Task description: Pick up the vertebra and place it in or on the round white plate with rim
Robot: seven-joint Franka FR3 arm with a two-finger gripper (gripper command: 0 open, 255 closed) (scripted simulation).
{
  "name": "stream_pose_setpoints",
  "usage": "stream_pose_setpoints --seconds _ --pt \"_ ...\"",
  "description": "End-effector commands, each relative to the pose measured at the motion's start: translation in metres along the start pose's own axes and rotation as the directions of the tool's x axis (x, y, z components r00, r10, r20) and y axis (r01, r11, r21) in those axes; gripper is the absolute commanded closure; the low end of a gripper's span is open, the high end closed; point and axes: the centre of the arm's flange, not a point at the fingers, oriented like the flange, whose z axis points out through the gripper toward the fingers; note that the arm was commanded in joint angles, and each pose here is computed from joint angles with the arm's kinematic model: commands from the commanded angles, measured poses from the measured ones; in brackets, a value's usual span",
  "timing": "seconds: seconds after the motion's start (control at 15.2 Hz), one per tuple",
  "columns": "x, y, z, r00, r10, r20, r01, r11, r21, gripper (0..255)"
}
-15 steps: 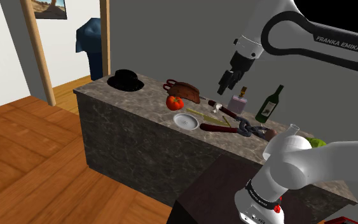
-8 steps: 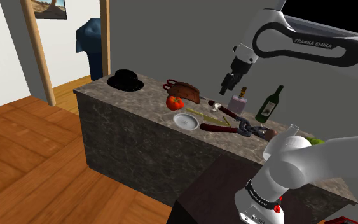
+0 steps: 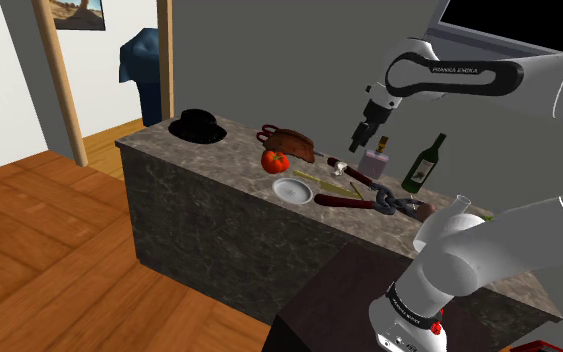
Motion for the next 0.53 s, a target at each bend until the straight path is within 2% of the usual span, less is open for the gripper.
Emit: stream_pose_setpoints --seconds 0.0,0.46 --pt "0.004 0.025 0.011 1.000 -0.010 0.006 0.010 1.000 0.010 0" --pt "0.022 0.112 0.053 0.999 -0.039 0.027 0.038 0.998 0.048 0"
